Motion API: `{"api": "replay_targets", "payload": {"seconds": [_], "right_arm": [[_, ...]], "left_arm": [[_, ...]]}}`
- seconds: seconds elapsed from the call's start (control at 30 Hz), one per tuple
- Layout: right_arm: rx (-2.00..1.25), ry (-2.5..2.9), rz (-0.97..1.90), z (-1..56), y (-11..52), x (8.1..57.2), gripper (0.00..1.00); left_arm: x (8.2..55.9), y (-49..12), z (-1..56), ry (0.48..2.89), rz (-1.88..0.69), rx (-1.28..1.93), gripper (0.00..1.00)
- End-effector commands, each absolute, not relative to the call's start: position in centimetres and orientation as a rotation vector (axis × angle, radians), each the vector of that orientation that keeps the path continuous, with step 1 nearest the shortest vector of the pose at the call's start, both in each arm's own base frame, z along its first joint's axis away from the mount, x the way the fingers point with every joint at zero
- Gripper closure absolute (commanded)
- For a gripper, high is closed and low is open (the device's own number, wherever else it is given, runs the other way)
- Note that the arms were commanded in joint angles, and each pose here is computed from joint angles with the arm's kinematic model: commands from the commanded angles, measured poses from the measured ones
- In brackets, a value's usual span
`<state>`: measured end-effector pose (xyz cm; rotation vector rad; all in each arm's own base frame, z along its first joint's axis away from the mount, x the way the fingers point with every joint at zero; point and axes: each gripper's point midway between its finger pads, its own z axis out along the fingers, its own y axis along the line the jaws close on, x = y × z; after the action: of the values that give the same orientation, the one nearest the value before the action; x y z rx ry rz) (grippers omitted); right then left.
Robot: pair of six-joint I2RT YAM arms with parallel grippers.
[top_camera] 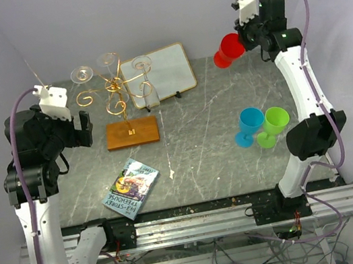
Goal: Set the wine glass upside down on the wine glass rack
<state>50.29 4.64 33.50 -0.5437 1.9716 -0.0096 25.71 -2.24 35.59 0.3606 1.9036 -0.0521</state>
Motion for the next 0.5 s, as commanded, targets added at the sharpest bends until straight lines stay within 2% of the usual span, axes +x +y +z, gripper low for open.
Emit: {"api": "replay_targets", "payload": {"seconds": [0.0, 0.23, 0.47], "right_arm": [[-0.525, 1.835, -0.034, 38.2, 6.8, 51.2, 1.00], [-0.511, 1.667, 0.020, 43.7, 9.2, 49.7, 1.00], [-0.540, 1.591, 0.129, 46.8, 11.7, 48.8, 1.00]], "left_arm": [[27.0, -1.1, 38.8, 1.822, -0.046, 0.225, 0.01], [28.3, -0.7, 42.2, 1.755, -0.043, 0.173, 0.00], [31.3, -0.2, 47.2, 1.621, -0.034, 0.135, 0.02]]}}
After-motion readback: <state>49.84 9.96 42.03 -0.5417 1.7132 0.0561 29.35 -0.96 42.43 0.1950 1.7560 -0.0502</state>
